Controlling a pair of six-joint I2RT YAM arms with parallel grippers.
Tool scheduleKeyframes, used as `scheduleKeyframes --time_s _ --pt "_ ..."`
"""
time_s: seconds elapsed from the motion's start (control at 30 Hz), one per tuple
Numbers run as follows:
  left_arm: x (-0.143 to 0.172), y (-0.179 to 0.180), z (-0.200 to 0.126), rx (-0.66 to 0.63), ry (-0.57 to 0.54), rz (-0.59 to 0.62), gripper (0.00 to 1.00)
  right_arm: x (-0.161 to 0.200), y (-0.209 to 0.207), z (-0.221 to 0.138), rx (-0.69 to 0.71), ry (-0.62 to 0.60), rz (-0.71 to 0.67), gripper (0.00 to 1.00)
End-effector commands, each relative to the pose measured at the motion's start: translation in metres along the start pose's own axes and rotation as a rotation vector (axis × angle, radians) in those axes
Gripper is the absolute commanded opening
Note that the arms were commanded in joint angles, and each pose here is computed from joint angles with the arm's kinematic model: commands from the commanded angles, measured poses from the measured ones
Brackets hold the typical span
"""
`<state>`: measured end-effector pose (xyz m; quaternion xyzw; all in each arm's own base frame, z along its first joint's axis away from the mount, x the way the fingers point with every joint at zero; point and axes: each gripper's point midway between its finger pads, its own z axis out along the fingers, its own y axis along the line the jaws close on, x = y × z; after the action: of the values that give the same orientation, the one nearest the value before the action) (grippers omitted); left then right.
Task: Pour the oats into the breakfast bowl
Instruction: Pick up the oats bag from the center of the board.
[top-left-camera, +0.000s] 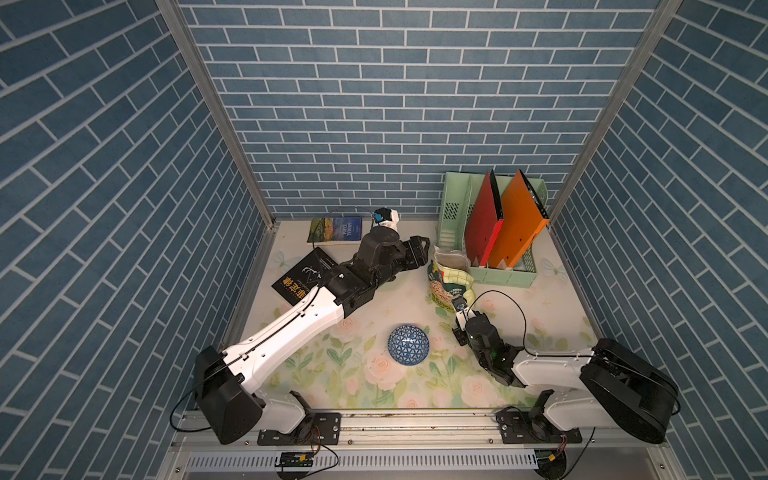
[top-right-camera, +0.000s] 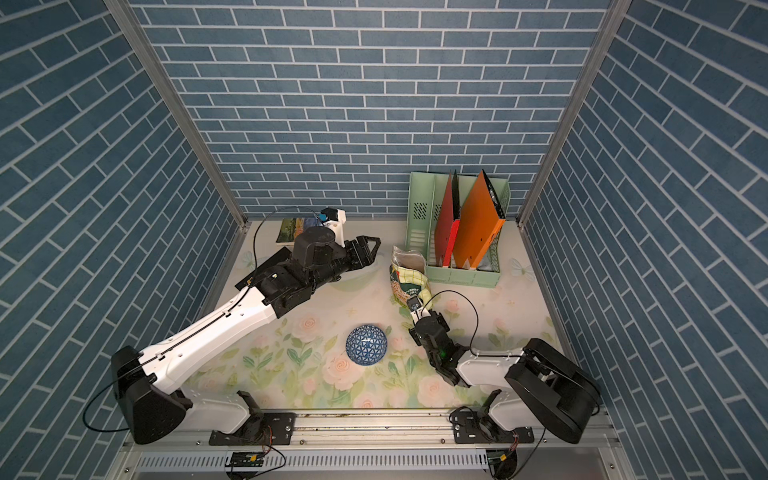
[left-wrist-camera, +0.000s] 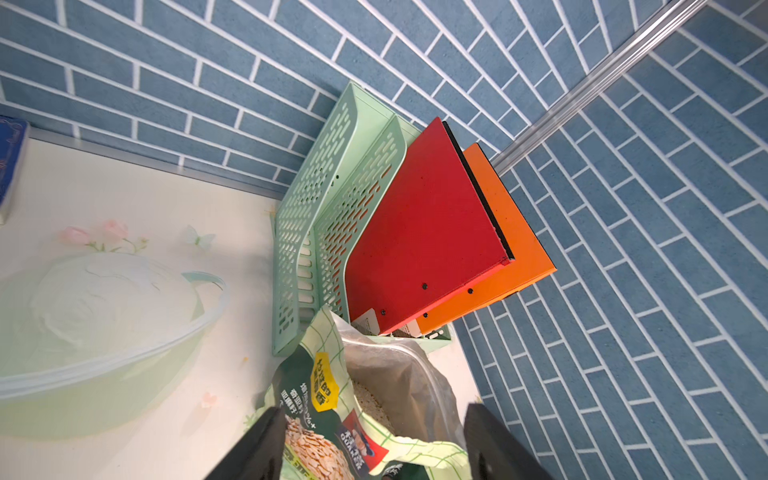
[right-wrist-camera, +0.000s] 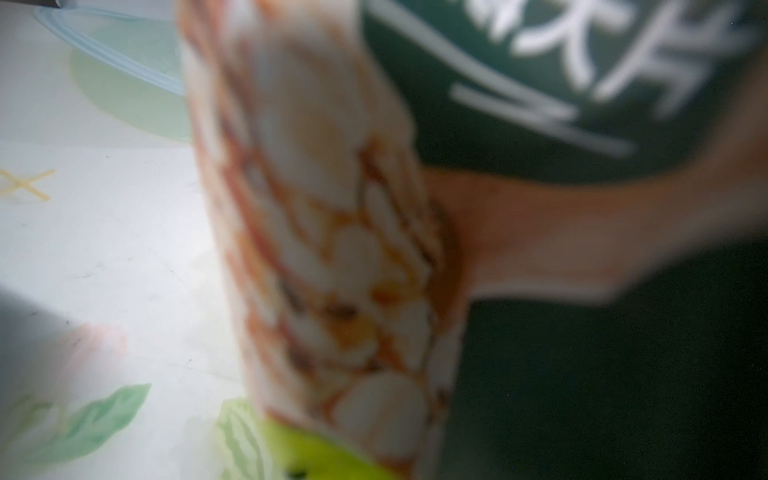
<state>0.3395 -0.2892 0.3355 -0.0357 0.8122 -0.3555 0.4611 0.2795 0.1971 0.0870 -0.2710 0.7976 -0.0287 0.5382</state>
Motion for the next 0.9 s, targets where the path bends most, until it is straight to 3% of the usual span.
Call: scheduleKeyframes --time_s 0.0,0.17,0.4,0.63,0.87 --pt "-0.015 0.011 -0.015 -0.036 -0.094 0.016 0.73 -0.057 -0.012 -0.012 0.022 -0.091 0.012 0.0" --pt "-0.022 0.025 -0.038 -0.05 -0.174 -0.005 0.75 -0.093 -0.019 -0.03 0.0 -0.162 -0.017 0.0" --pt "-0.022 0.038 -0.048 -0.074 -0.2 -0.03 0.75 -0.126 -0.027 -0.048 -0.021 -0.168 -0.119 0.0" --pt "-0.022 0.017 -0.06 0.039 -0.181 0.053 0.7 -0.169 -0.046 -0.073 0.006 -0.167 -0.225 0.0" --pt "-0.016 0.015 -0.071 0.056 -0.146 0.089 0.7 -0.158 -0.056 -0.085 0.049 -0.15 -0.461 0.0"
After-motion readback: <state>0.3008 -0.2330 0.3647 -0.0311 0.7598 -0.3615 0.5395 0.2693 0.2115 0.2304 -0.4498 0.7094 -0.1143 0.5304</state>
